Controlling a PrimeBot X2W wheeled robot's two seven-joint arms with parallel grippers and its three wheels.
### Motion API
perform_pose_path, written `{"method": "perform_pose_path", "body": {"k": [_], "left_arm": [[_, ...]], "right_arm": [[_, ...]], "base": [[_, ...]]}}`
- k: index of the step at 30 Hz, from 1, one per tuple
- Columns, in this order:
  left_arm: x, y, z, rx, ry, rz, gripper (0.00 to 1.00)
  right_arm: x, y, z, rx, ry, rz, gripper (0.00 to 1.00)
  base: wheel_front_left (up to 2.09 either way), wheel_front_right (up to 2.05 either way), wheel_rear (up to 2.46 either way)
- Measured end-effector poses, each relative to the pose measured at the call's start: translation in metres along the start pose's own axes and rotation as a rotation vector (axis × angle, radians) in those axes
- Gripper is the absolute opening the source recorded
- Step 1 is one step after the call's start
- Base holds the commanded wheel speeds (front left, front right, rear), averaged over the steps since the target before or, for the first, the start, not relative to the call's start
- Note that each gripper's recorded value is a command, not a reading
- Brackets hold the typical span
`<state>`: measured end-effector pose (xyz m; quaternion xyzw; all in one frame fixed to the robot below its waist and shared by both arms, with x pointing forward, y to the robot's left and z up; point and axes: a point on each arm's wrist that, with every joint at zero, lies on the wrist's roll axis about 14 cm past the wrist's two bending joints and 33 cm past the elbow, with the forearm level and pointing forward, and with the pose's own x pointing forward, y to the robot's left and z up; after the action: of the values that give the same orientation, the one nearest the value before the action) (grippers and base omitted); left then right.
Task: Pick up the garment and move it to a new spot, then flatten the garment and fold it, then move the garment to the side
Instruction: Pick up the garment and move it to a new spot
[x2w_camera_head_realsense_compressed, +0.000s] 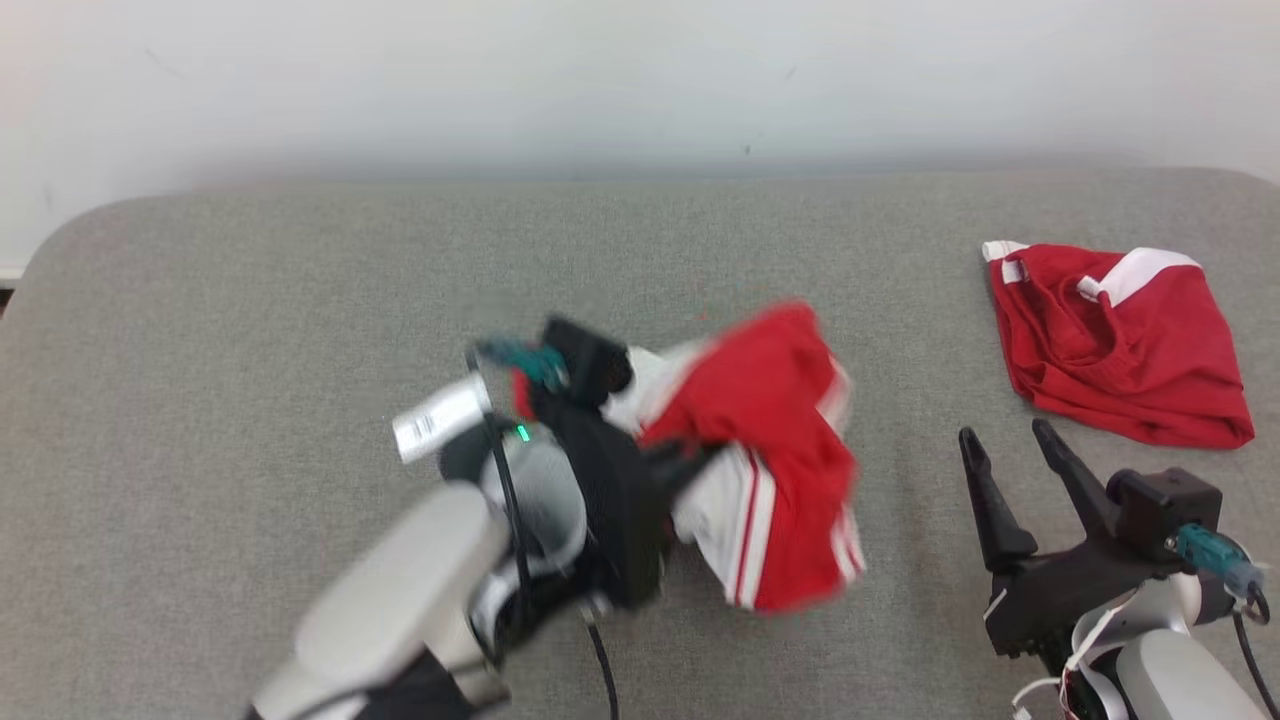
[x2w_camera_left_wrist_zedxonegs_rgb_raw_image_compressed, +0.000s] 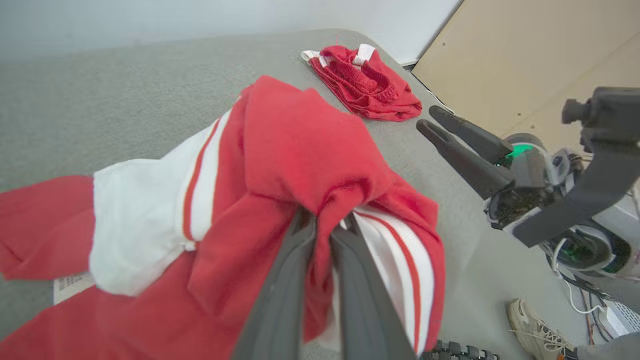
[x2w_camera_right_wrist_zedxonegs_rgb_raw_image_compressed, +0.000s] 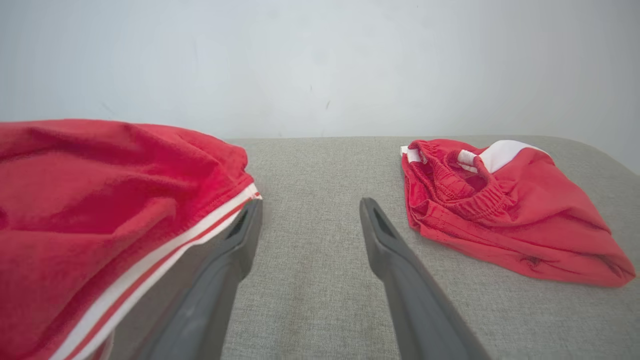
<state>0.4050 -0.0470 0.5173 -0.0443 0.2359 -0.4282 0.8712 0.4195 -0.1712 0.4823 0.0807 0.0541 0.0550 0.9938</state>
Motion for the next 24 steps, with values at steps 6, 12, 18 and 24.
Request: {"method": "perform_pose_path", "body": {"k": [6,12,18,24], "left_arm": [[0.001,-0.02,-0.042,-0.096,0.022,-0.029,0.0],[0.0,-0.029,-0.096,-0.147,0.109,-0.009,0.0],[0.0,-0.035,-0.111,-0.177,0.106,0.007,1.0],[-0.004,-0.021,-0.092,-0.185,0.012,0.06,1.0]], "right_arm": [[-0.003,-0.001,0.002,0.003,-0.011,-0.004,1.0],[-0.003,0.004,0.004,0.007,-0.017,0.009,1.0],[-0.003,0.009,0.004,0.009,-0.017,0.026,1.0],[-0.003,0.009,0.001,0.017,-0.009,0.025,1.0]], "base": [[0.0,0.0,0.0],[0.0,0.0,0.0],[0.0,0.0,0.0],[0.0,0.0,0.0]]}}
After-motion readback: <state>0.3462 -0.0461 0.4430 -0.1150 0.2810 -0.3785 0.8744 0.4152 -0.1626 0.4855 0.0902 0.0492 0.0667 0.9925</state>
